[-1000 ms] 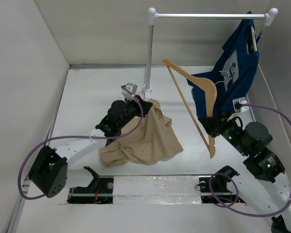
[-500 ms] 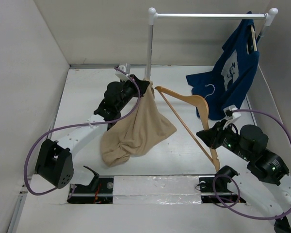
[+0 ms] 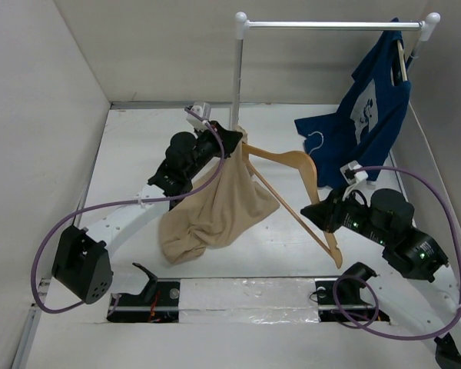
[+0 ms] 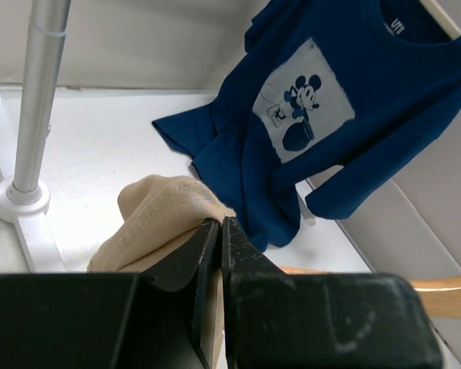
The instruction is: Place the t-shirt on the hanger
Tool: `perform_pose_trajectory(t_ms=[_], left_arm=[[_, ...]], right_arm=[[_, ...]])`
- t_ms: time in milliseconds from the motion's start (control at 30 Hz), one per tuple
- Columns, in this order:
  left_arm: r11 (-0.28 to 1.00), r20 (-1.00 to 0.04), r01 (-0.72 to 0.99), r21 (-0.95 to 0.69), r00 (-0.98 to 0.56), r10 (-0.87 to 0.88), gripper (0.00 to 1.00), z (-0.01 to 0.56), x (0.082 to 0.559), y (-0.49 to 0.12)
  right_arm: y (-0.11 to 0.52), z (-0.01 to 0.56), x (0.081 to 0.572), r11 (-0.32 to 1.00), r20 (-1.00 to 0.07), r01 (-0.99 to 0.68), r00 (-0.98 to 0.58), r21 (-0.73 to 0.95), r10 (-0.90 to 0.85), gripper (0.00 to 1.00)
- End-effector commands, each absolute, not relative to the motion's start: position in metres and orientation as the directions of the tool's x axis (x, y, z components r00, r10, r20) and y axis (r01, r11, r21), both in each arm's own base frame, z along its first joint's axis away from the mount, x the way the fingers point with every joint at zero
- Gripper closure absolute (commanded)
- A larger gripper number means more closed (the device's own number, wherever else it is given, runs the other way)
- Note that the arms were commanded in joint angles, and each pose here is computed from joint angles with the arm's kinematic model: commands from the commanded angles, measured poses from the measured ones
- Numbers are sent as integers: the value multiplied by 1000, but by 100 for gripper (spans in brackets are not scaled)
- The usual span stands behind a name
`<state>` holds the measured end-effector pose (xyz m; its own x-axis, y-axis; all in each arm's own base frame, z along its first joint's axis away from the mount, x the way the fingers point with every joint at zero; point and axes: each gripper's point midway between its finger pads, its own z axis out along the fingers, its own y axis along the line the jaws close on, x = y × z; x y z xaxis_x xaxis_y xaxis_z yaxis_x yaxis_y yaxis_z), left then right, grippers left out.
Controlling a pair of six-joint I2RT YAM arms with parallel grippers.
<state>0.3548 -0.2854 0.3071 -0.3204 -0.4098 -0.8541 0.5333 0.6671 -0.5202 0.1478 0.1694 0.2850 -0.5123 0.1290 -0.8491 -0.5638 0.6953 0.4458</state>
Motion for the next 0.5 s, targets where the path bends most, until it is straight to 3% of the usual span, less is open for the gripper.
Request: perform_pose_trajectory(t_ms=[0, 133, 300, 467], left_arm=[[647, -862, 585, -489, -214, -459, 100, 352, 345, -276], [622, -857, 610, -491, -211, -470, 100, 361, 336, -275], [562, -825, 638, -526, -225, -518, 100, 370, 317, -271], [589, -814, 615, -525, -161, -558, 100, 385, 300, -244]], right_arm=[[188, 322, 143, 588, -883, -674, -438, 447, 169, 100], [190, 317, 148, 590, -880, -667, -438, 455, 184, 100], [199, 339, 175, 588, -905, -687, -323, 426, 278, 100], [200, 355, 211, 685, -928, -629, -208, 368, 307, 100]])
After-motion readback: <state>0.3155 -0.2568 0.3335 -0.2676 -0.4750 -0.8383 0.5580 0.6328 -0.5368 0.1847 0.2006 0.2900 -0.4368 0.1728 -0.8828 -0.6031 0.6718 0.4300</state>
